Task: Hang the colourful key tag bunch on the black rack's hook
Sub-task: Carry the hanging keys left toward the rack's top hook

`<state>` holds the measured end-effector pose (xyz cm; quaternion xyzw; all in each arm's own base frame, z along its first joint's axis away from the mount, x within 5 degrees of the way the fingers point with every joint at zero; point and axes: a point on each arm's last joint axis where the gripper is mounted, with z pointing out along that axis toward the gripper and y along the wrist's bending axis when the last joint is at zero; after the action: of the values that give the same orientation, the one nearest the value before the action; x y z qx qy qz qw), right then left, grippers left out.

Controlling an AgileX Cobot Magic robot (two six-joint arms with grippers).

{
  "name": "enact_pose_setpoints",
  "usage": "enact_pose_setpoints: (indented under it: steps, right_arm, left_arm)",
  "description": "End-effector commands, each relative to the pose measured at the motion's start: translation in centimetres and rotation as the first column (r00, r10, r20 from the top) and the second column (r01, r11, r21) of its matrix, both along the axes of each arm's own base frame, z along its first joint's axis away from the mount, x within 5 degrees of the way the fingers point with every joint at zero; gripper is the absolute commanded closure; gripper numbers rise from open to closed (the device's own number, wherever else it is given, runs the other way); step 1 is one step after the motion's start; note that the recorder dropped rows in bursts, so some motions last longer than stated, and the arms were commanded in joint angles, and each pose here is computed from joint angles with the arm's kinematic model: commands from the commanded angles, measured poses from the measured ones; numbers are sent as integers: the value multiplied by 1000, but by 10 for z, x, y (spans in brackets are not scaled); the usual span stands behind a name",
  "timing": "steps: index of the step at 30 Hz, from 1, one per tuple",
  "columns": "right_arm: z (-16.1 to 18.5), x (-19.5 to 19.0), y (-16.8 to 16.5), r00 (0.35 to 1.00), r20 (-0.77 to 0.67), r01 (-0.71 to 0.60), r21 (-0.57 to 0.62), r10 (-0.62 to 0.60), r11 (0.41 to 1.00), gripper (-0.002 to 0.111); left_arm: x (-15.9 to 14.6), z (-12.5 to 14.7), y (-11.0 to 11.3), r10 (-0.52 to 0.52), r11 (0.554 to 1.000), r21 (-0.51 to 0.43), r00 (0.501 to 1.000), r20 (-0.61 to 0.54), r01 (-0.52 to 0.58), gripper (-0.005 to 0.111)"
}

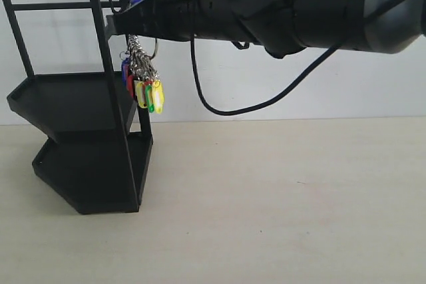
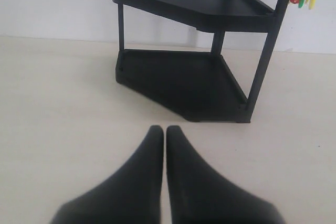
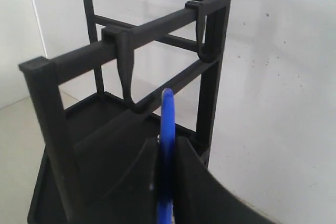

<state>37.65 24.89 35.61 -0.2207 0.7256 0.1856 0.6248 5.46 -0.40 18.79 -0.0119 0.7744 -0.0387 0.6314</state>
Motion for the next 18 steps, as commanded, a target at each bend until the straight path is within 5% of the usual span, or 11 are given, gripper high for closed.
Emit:
enact_pose_setpoints:
  steps: [1, 14, 18]
  right_arm:
    - [17, -1, 2, 997, 72, 25, 30, -27, 999, 109]
    - [4, -1, 19, 995, 92, 34, 17, -36, 999, 109]
    - [5, 0, 18, 994, 99, 50, 34, -53, 998, 99]
  left_arm:
    - [0, 0, 0, 3, 1000, 8, 1000, 6, -3, 102]
    - [0, 0, 0, 3, 1000, 8, 1000, 6, -3, 102]
    - [0, 0, 0, 3, 1000, 8, 1000, 6, -3, 102]
